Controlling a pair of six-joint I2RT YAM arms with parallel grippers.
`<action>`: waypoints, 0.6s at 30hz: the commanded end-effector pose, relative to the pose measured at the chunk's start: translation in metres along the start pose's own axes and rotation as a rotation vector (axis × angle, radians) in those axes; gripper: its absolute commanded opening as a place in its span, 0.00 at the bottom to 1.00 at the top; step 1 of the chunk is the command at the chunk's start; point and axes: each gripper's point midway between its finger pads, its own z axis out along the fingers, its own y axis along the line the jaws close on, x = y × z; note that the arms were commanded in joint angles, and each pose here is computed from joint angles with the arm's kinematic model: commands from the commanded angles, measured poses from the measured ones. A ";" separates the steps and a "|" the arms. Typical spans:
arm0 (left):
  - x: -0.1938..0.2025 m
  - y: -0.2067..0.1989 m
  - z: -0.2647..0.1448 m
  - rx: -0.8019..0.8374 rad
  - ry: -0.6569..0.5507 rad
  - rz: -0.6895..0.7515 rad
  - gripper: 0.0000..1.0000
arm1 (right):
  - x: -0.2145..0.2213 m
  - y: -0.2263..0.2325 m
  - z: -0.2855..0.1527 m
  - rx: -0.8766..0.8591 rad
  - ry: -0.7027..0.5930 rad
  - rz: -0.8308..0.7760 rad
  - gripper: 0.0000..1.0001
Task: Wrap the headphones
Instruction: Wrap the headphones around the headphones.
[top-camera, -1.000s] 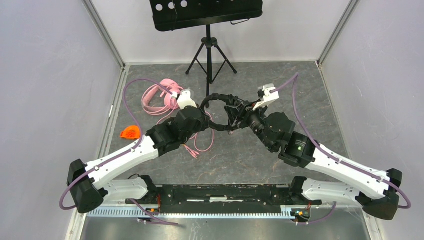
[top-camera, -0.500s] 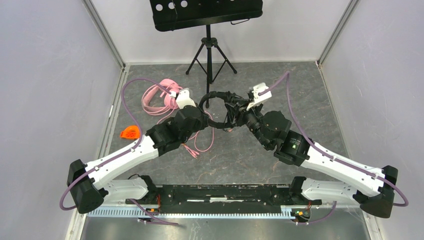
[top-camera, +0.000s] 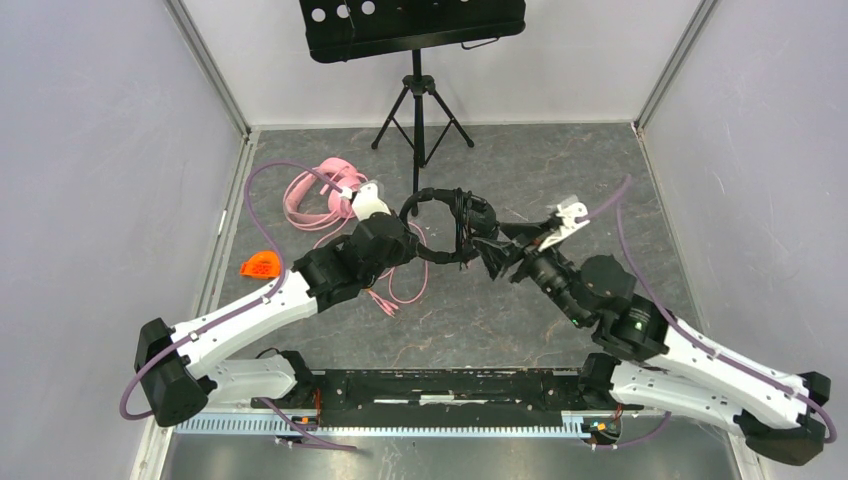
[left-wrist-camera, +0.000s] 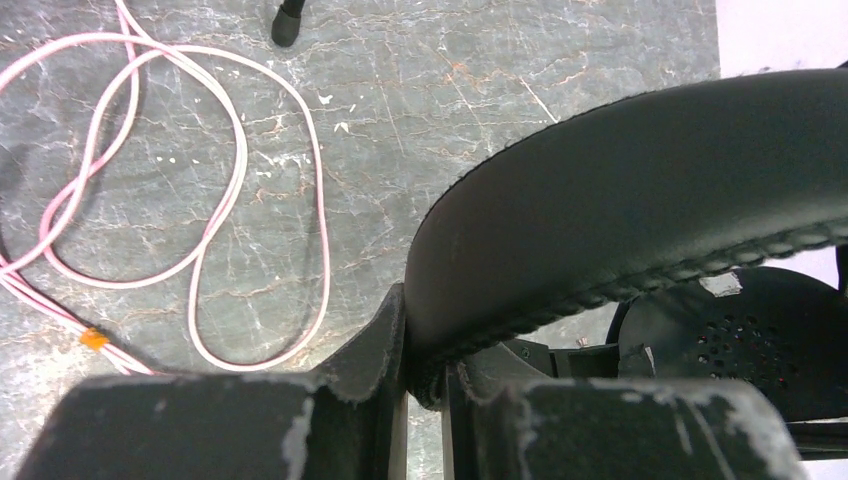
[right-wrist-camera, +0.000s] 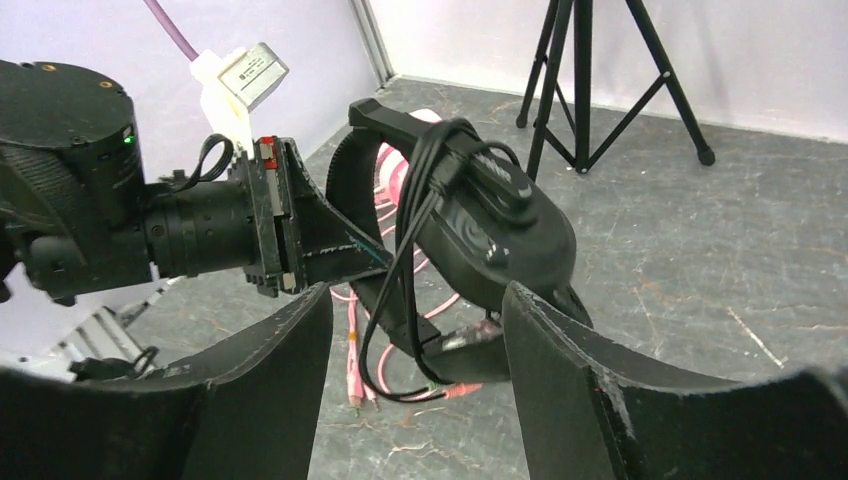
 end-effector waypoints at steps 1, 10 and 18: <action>-0.042 -0.042 -0.016 0.133 -0.092 -0.212 0.02 | 0.004 0.003 -0.018 -0.045 -0.014 0.128 0.68; -0.054 -0.063 -0.031 0.284 -0.116 -0.372 0.02 | 0.066 -0.013 -0.033 0.000 -0.061 0.688 0.65; -0.053 -0.075 -0.044 0.396 -0.102 -0.385 0.02 | 0.079 -0.023 -0.019 0.156 -0.028 0.894 0.61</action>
